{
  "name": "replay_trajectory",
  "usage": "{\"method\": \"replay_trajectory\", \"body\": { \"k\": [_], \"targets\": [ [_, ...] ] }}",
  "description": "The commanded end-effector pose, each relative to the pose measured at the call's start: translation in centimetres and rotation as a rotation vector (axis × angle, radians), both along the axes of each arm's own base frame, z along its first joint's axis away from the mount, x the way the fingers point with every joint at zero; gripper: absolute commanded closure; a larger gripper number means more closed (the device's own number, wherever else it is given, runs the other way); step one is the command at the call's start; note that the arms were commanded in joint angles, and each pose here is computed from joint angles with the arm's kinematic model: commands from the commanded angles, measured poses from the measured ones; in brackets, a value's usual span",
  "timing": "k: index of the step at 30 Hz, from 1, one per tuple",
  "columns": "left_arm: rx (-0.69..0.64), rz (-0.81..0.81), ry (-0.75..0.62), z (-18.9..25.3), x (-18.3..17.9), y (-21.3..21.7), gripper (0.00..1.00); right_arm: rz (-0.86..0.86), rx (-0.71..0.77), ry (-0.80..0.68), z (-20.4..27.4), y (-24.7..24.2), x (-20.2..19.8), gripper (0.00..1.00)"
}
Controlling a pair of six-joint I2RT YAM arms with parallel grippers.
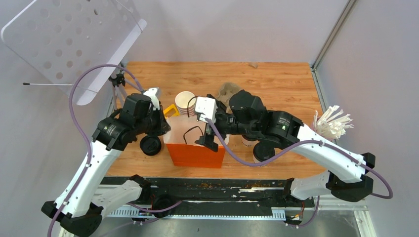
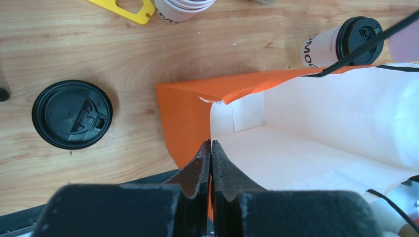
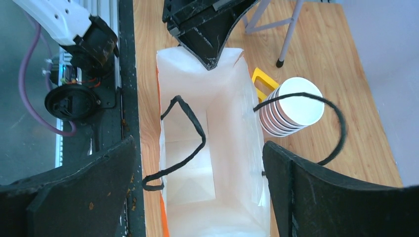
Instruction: Pack the takeout coffee
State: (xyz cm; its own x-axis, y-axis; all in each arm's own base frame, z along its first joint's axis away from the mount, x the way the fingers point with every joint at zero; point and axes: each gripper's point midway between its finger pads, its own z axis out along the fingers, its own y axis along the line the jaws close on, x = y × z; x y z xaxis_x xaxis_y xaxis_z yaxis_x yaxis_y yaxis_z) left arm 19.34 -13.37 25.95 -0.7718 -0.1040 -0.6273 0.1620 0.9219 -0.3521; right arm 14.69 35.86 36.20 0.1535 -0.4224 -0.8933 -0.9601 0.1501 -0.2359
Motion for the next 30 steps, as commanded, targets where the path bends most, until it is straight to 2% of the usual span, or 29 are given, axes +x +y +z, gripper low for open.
{"method": "replay_trajectory", "body": {
  "k": [1, 5, 8, 9, 11, 14, 15, 16, 19, 26, 30],
  "targets": [
    [0.009, -0.008, -0.052, 1.5, 0.6, 0.1, 0.88, -0.017, 0.16, 0.009, 5.3, -0.9, -0.6, 0.01],
    [0.025, -0.016, -0.059, 1.9, 0.7, 0.2, 0.72, -0.047, 0.236, 0.025, 7.0, -1.0, -0.2, 0.01],
    [0.029, -0.021, -0.075, 2.5, 0.8, 0.3, 0.66, -0.067, 0.278, 0.029, 7.7, -0.8, 0.5, 0.01],
    [0.029, -0.022, -0.076, 2.6, 0.8, 0.3, 0.61, -0.08, 0.289, 0.027, 8.0, -0.7, 0.8, 0.01],
    [0.026, -0.025, -0.075, 2.8, 0.8, 0.2, 0.47, -0.161, 0.331, 0.012, 8.9, -1.0, 2.4, 0.02],
    [0.025, -0.019, -0.072, 3.0, 0.7, 0.3, 0.27, -0.38, 0.421, -0.014, 10.7, -2.8, 6.4, 0.01],
    [0.029, -0.018, -0.075, 3.1, 0.8, 0.3, 0.05, -0.442, 0.454, -0.014, 11.4, -3.4, 7.6, 0.02],
    [0.034, -0.019, -0.075, 3.2, 0.8, 0.4, 0.01, -0.504, 0.474, -0.009, 11.7, -4.1, 8.9, 0.02],
    [0.064, -0.018, -0.076, 3.4, 0.7, 0.9, 0.0, -0.653, 0.503, 0.059, 11.2, -6.0, 12.9, 0.02],
    [0.103, -0.035, -0.091, 4.1, 0.5, 1.6, 0.0, -0.998, 0.377, 0.295, 2.2, -9.1, 21.8, 0.07],
    [0.102, -0.008, -0.092, 4.0, 0.4, 1.9, 0.0, -1.113, 0.279, 0.417, -3.5, -9.7, 24.5, 0.12]
  ]
}}
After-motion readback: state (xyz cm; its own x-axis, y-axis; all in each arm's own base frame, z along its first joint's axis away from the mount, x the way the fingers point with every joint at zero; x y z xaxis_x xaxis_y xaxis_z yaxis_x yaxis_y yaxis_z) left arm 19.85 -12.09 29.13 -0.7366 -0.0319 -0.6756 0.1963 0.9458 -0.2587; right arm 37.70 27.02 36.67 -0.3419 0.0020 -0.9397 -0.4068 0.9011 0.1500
